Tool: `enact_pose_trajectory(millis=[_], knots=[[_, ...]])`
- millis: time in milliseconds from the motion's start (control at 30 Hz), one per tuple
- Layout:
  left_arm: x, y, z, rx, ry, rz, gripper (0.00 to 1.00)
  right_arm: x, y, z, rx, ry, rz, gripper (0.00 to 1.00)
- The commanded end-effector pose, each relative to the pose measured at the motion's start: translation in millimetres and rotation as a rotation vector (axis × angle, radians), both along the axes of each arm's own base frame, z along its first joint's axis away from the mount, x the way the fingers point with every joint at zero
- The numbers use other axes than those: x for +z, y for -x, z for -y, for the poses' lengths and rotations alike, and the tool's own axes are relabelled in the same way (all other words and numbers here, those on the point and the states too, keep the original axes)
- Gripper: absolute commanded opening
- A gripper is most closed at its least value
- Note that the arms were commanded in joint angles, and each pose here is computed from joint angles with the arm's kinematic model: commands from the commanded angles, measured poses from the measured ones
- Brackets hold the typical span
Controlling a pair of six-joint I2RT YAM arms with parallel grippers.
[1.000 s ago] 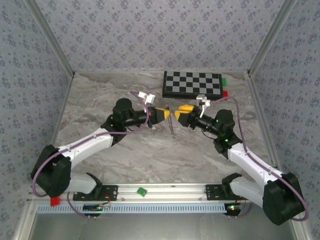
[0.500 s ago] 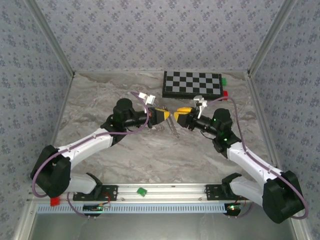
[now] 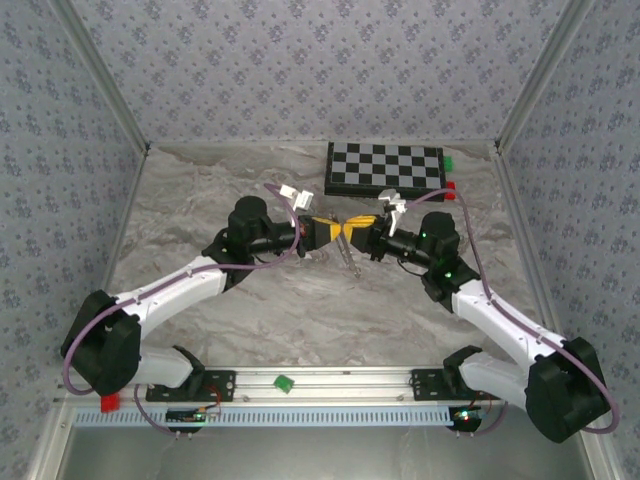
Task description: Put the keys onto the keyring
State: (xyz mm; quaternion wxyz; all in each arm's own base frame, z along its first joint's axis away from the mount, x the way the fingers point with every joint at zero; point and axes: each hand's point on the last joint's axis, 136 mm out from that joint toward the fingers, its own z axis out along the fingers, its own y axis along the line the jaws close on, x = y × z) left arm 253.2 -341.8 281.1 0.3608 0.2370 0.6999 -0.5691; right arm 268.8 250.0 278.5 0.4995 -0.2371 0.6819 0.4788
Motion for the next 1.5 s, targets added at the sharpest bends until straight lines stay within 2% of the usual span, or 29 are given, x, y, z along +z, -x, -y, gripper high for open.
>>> enact_pose_trajectory(millis=[0,100,267,367,500,767,1167,1333,1467], knots=[[36.6,5.6,1.2,-0.023,0.059,0.087,0.00,7.2,1.7,-4.9,0.023,0.003,0.024,0.21],[37.5,6.6,2.1,-0.029,0.061,0.091,0.00,6.8,2.0,-6.0,0.031,0.001,0.022,0.21],[35.7,7.8,3.4,-0.036,0.058,0.088,0.00,11.0,2.6,-7.9,0.043,-0.008,0.027,0.12],[34.4,8.4,4.3,-0.040,0.057,0.087,0.00,11.0,3.4,-8.4,0.049,-0.010,0.027,0.10],[33.7,8.1,4.7,-0.042,0.056,0.086,0.00,11.2,4.3,-8.7,0.054,-0.012,0.027,0.00],[32.4,10.1,7.0,-0.064,0.064,0.073,0.00,12.8,6.0,-9.7,0.068,-0.024,0.028,0.00],[32.0,10.1,9.3,-0.076,0.076,0.057,0.14,12.9,7.5,-10.8,0.076,-0.033,0.026,0.00],[28.8,7.5,10.3,-0.070,0.072,0.049,0.14,13.7,8.3,-10.8,0.076,-0.035,0.029,0.00],[31.2,8.6,9.8,-0.073,0.079,0.053,0.08,12.2,8.3,-10.5,0.075,-0.033,0.026,0.00]])
